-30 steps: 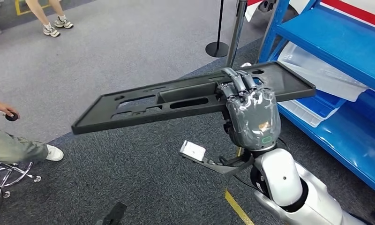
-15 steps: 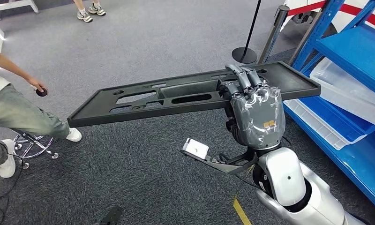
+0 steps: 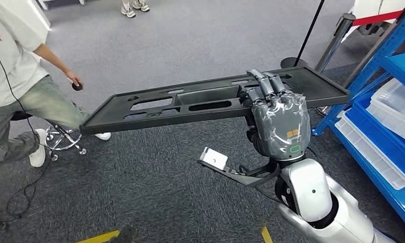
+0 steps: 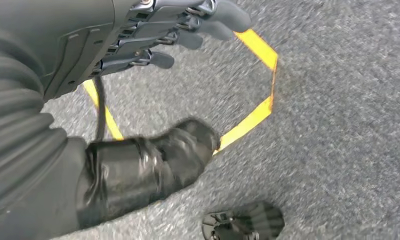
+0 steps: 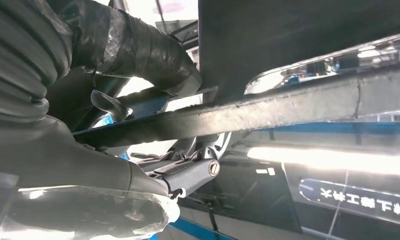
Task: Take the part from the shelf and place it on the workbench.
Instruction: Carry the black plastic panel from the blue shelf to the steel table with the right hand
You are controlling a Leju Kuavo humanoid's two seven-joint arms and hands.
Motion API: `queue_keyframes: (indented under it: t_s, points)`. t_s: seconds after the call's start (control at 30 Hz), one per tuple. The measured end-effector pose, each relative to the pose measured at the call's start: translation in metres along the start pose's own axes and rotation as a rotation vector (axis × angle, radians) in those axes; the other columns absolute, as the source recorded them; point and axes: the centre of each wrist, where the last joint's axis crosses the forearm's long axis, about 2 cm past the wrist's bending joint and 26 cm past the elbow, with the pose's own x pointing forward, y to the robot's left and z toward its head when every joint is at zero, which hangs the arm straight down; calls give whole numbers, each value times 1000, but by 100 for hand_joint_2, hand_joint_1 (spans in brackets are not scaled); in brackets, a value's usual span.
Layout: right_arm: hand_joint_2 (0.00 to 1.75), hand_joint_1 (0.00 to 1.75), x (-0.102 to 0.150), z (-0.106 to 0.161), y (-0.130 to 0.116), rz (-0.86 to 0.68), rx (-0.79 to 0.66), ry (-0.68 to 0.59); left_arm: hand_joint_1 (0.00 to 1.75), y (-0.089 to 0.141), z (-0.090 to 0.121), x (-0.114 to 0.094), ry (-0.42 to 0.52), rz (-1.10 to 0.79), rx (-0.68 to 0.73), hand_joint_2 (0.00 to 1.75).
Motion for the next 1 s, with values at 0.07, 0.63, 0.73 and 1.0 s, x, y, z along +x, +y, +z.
queue_keyframes:
  t_s: [0.07, 0.63, 0.73, 1.0]
  points:
    - [175, 175, 0, 0, 0, 0, 0, 0, 0, 0, 0, 0, -1, 0, -1, 175]
    - [175, 175, -5, -1, 0, 5, 0, 15, 0, 0, 0, 1, -6, -5, -1, 175]
    - [175, 175, -7, 0, 0, 5, 7, 20, 0, 0, 0, 0, -3, -6, -3, 175]
    - [175, 175, -15, -2, -3, -2, 4, 51, 0, -2, 1, -2, -2, -14, -7, 175]
